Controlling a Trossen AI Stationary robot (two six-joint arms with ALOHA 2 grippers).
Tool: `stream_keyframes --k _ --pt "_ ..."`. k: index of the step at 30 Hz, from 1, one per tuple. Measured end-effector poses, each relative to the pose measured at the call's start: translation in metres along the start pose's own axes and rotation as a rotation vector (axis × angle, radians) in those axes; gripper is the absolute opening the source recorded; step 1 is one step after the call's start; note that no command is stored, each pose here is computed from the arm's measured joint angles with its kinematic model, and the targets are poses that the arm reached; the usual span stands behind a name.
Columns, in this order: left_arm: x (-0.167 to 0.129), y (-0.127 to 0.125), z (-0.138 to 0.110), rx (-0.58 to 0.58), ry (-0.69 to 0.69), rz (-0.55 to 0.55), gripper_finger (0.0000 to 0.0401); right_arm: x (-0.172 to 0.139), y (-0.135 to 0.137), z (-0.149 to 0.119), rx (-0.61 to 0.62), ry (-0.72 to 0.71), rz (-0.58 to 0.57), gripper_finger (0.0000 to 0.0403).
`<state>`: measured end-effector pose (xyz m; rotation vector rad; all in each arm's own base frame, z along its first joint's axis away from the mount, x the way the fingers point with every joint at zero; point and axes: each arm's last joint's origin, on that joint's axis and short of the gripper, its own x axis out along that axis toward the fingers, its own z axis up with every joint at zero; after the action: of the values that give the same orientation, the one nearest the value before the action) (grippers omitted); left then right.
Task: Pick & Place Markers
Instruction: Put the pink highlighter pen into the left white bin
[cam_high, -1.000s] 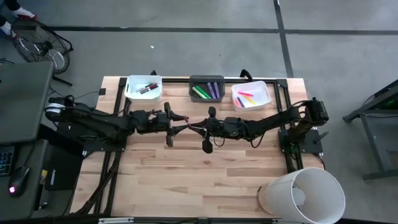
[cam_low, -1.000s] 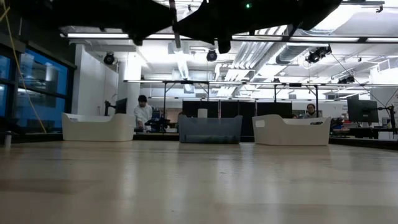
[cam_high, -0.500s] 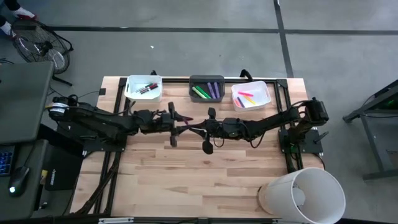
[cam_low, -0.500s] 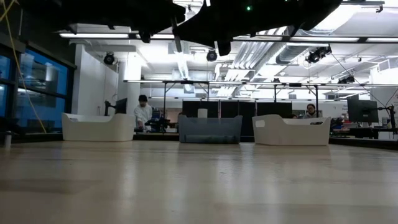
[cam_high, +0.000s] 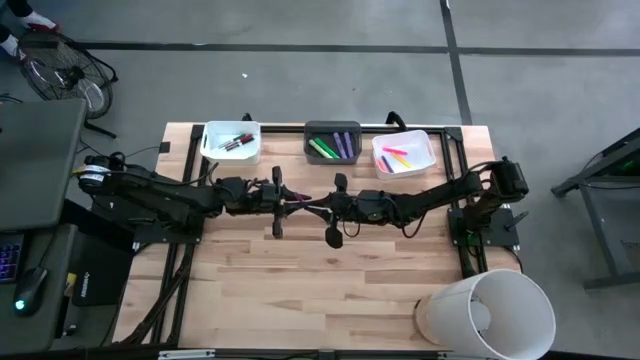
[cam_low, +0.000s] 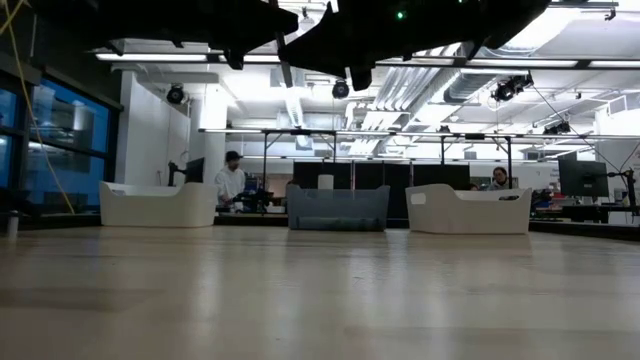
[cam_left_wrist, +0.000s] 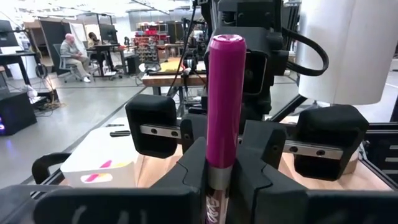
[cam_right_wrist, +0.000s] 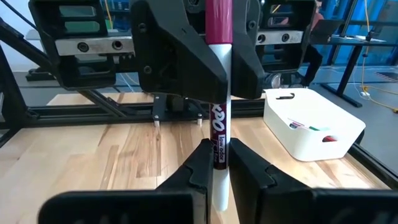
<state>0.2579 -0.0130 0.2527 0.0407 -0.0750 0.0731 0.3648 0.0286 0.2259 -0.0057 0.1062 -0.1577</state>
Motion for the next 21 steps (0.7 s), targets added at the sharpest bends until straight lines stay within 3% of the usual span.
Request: stream_keyframes --k 5,21 --pt "0.0000 0.0000 -0.0006 0.001 0.006 0.000 0.0031 0.0000 0.0000 -0.0007 0.000 0.006 0.000 0.0033" --pt "-0.0002 0.0000 -0.0027 0.008 0.028 0.002 0.0031 -0.0007 -0.0018 -0.0006 0.002 0.014 -0.056 0.0127"
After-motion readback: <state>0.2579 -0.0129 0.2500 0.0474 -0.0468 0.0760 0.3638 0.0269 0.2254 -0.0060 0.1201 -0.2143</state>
